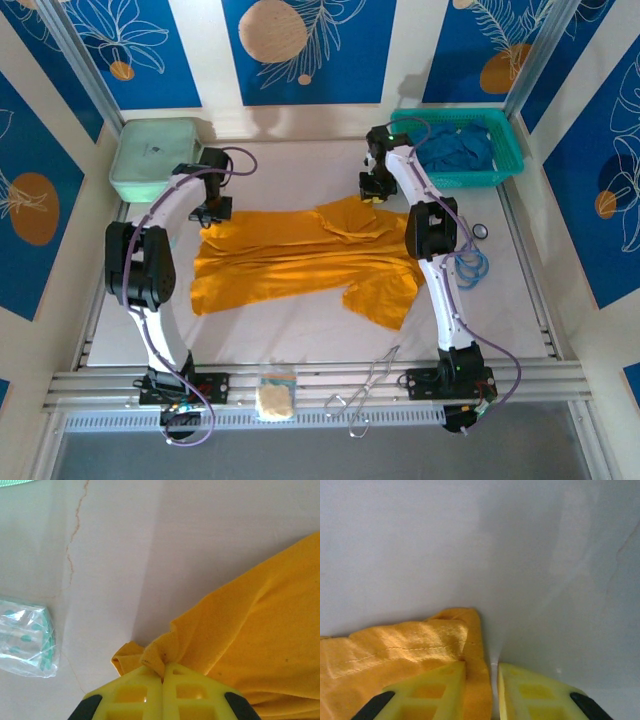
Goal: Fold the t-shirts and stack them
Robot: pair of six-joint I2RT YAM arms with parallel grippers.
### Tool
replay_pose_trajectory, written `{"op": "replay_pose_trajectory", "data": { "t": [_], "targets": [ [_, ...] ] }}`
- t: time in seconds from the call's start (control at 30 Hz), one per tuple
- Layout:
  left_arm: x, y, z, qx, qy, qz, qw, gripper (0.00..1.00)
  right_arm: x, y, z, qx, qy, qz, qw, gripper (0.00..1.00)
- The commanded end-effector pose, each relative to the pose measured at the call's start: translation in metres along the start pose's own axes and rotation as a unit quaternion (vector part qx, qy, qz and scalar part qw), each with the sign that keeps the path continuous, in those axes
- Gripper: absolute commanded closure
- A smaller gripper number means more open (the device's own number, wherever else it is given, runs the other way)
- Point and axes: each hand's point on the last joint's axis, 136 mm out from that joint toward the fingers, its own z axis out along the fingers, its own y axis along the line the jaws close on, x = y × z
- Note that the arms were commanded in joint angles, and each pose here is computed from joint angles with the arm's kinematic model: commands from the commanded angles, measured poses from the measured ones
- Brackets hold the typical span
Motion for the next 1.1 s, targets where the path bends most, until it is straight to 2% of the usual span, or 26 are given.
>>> {"op": "replay_pose_trajectory", "data": {
  "t": [0.0,0.13,0.3,0.57,0.73,1.07],
  "targets": [
    [0.005,-0.004,0.008,-0.008,0.012,0.008,1.000,1.00,0.009,0.014,0.044,-0.017,0.028,-0.012,0.999,0.81],
    [0.007,-0.006,0.012,-0.007,0.015,0.009,1.000,1.00,0.018,0.019,0.051,-0.004,0.041,-0.020,0.999,0.82],
    [0.006,-0.008,0.009,-0.006,0.010,0.011,1.000,1.00,0.017,0.020,0.040,0.005,0.033,-0.005,0.999,0.74],
    [0.001,-0.013,-0.002,-0.004,-0.003,0.019,1.000,1.00,-0.009,0.026,-0.040,-0.019,-0.057,0.027,0.998,0.70],
    [-0.001,-0.016,-0.005,-0.001,-0.007,0.021,1.000,1.00,-0.013,0.035,-0.066,-0.026,-0.081,0.020,0.996,0.67],
    [-0.001,-0.020,-0.003,-0.001,-0.006,0.024,1.000,1.00,-0.015,0.011,-0.023,0.042,-0.059,0.009,0.997,0.63]
  ]
}}
